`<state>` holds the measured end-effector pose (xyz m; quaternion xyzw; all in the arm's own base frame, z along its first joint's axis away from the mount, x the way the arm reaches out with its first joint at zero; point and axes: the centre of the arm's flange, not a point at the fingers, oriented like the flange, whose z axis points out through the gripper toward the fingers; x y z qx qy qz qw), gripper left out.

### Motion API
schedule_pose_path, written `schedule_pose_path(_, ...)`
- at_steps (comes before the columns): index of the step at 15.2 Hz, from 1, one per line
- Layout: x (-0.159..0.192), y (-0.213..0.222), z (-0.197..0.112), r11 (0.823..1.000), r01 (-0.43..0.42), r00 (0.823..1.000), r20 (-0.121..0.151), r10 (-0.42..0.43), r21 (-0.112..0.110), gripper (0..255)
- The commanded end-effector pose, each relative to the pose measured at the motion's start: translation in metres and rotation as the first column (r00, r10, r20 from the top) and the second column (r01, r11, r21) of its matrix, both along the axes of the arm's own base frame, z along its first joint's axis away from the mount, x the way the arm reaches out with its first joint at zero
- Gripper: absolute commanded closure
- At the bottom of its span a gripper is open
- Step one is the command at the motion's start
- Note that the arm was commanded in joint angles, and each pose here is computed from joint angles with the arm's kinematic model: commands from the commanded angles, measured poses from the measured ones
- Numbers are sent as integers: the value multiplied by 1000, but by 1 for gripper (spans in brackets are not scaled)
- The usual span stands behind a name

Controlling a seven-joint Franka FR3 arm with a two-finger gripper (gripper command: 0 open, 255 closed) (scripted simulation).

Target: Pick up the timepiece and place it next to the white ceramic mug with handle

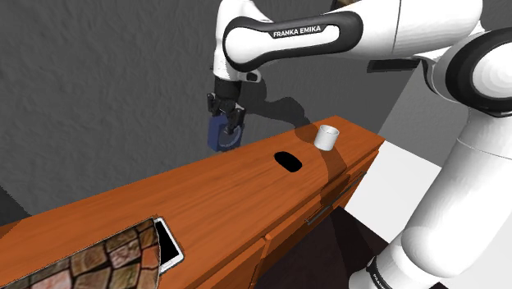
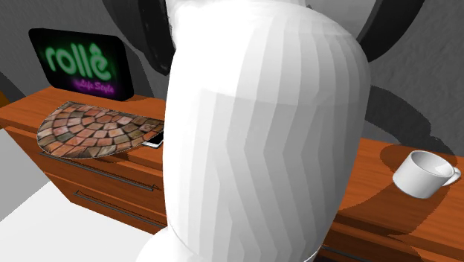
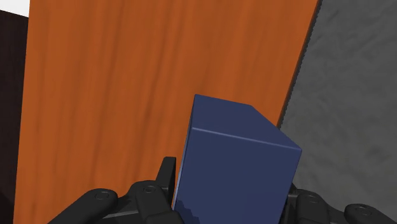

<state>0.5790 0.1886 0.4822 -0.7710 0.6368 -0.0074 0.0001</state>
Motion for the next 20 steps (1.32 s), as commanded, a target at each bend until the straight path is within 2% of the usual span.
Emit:
schedule_pose_path(1,0,0,11,1000,0,1000,0,0,0,255)
schedule_pose_path(8,0,0,47,1000,0,1000,0,0,0,255)
schedule_pose_path(20,-5,-158,47,1000,0,1000,0,0,0,255)
